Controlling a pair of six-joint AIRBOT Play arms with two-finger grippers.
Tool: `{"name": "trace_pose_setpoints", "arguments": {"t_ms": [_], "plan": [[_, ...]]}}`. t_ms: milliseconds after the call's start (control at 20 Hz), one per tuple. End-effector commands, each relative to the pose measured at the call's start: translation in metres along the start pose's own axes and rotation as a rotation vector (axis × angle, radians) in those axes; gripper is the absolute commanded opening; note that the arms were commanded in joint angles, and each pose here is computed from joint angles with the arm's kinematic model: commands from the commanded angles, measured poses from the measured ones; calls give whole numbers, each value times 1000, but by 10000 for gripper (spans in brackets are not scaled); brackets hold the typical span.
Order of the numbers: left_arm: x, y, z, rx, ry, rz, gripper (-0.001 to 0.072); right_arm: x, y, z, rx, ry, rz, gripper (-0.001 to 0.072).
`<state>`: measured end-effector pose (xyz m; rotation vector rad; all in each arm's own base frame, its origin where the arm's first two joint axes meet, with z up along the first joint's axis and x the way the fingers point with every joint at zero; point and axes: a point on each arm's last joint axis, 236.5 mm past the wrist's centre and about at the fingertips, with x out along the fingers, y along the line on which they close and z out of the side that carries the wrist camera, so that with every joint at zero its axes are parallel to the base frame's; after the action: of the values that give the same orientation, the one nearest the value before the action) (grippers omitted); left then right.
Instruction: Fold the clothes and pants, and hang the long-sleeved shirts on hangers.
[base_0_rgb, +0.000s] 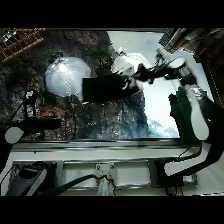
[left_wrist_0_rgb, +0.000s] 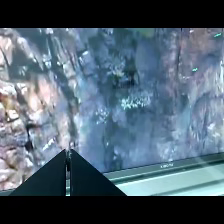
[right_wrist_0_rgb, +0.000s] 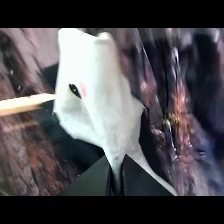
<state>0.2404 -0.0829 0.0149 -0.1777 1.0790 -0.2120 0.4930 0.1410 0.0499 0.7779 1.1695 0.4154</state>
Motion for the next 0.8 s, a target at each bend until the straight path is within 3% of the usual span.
{"name": "trace_pose_setpoints", "arguments": {"t_ms": [0, 300, 650, 750], "plan": [[0, -1, 6, -1, -24, -3, 4, -89, 21, 20, -18, -74, -105, 23], [0, 0, 0, -1, -2, -1, 4, -195, 61, 56, -16, -294, -170, 22], [0, 1, -9, 0, 37, 2, 8, -244, 11, 97, 120, -478, -219, 22], [0, 1, -9, 0, 37, 2, 87, -262, -3, 116, 161, -574, -218, 22]]}}
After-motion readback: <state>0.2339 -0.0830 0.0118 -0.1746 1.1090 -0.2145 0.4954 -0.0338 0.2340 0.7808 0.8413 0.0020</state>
